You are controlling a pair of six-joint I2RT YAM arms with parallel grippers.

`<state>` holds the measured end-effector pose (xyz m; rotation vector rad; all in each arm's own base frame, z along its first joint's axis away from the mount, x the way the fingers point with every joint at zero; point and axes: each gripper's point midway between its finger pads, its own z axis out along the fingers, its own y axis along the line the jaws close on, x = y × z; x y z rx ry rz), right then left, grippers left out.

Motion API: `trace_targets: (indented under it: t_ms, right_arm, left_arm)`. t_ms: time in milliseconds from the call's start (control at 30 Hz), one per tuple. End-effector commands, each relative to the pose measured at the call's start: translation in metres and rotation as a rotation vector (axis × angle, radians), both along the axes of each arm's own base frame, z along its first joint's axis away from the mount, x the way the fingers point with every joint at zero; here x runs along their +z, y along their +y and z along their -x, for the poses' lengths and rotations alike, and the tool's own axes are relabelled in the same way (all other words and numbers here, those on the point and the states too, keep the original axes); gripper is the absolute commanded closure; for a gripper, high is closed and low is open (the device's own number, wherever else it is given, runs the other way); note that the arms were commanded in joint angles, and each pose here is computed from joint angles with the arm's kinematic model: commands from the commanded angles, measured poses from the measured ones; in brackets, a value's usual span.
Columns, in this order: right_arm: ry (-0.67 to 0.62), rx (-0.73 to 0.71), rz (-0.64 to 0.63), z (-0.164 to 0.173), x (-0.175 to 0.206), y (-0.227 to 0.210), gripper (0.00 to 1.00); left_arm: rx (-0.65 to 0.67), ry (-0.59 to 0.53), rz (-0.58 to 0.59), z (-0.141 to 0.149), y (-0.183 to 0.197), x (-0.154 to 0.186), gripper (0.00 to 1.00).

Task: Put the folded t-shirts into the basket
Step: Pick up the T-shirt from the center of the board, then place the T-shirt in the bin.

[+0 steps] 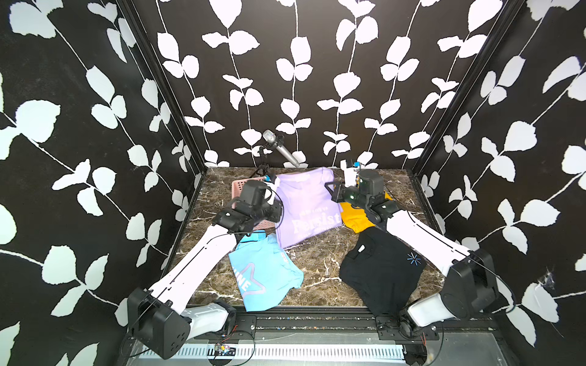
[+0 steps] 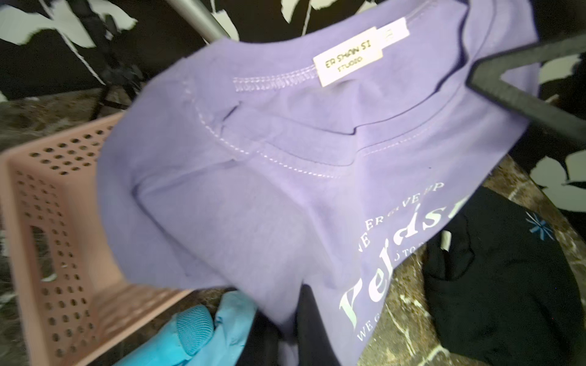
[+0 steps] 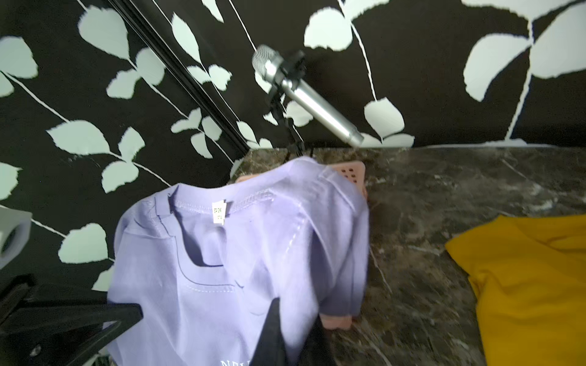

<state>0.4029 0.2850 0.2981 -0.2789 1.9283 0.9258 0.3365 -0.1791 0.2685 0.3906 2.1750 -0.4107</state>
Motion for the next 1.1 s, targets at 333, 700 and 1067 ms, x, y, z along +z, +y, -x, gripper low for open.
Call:
trace_targets:
  t_ms: [333, 700, 1067]
  right_arm:
    - [0.005, -0.082, -0.13, -0.057, 0.02, 0.081, 1.0]
    - [0.106, -0.118, -0.043, -0.08, -0.029, 0.122, 1.0]
    - [0.191, -0.233, 0.069, -0.111, -0.086, 0.121, 1.0]
  left_arm:
    - [0.172, -0.007, 0.016, -0.059, 0.077, 0.022, 1.0]
    - [0.288, 0.086, -0.051, -0.079, 0.119, -0.025, 1.0]
    - [0.32, 0.229, -0.169, -0.108, 0.136, -0.084, 1.0]
